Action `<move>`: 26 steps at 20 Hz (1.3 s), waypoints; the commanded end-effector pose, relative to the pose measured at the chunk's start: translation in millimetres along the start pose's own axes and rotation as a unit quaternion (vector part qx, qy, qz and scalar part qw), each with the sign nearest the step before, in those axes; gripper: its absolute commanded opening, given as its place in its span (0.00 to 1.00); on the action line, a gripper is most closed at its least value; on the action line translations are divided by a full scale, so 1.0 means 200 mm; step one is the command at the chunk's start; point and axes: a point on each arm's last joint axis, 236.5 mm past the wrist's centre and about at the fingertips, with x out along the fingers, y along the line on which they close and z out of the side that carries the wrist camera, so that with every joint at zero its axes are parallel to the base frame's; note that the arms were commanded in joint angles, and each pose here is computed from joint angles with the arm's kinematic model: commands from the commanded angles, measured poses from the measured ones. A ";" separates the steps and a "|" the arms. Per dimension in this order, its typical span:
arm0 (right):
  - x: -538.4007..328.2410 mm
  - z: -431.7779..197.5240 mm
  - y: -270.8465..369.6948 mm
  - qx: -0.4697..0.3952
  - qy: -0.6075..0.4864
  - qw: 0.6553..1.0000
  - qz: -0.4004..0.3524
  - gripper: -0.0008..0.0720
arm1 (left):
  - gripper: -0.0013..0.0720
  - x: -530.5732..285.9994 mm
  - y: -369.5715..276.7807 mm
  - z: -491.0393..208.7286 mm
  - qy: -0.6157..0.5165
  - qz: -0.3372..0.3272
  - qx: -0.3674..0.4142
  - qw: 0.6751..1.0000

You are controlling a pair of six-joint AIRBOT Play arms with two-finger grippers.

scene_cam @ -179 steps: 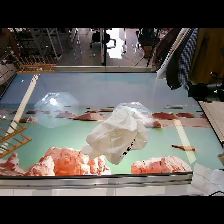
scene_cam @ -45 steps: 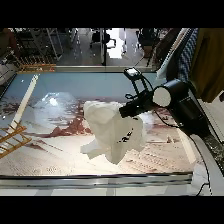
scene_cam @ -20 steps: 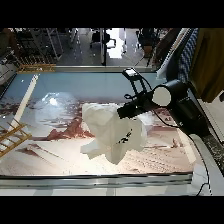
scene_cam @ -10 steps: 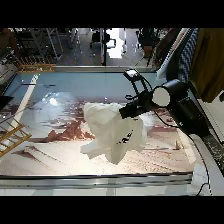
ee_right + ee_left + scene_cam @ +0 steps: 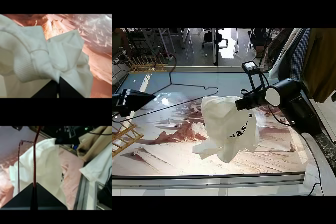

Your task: Fold the clothes and pants, and hang the long-sleeved shirts on hangers.

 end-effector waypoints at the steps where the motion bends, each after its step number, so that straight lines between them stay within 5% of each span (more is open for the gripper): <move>1: 0.06 0.02 -0.08 0.023 -0.003 1.000 -0.016 0.03 | 0.04 -0.06 -0.01 0.15 -0.061 0.004 0.014 0.998; 5: 0.17 0.09 -0.11 0.043 -0.024 0.999 -0.018 0.03 | 0.04 -0.04 -0.25 0.08 -0.027 -0.093 0.020 0.995; 9: 0.16 0.15 -0.10 0.057 -0.049 0.997 -0.013 0.03 | 0.04 0.09 -0.29 -0.16 0.075 -0.118 -0.024 0.990; 18: 0.16 0.10 -0.04 0.064 -0.028 0.998 0.009 0.03 | 0.04 0.39 0.09 -0.12 0.022 0.008 -0.071 0.997; 26: 0.16 0.10 0.01 0.060 -0.026 0.997 0.032 0.03 | 0.04 0.40 0.07 -0.13 0.030 0.004 -0.080 0.996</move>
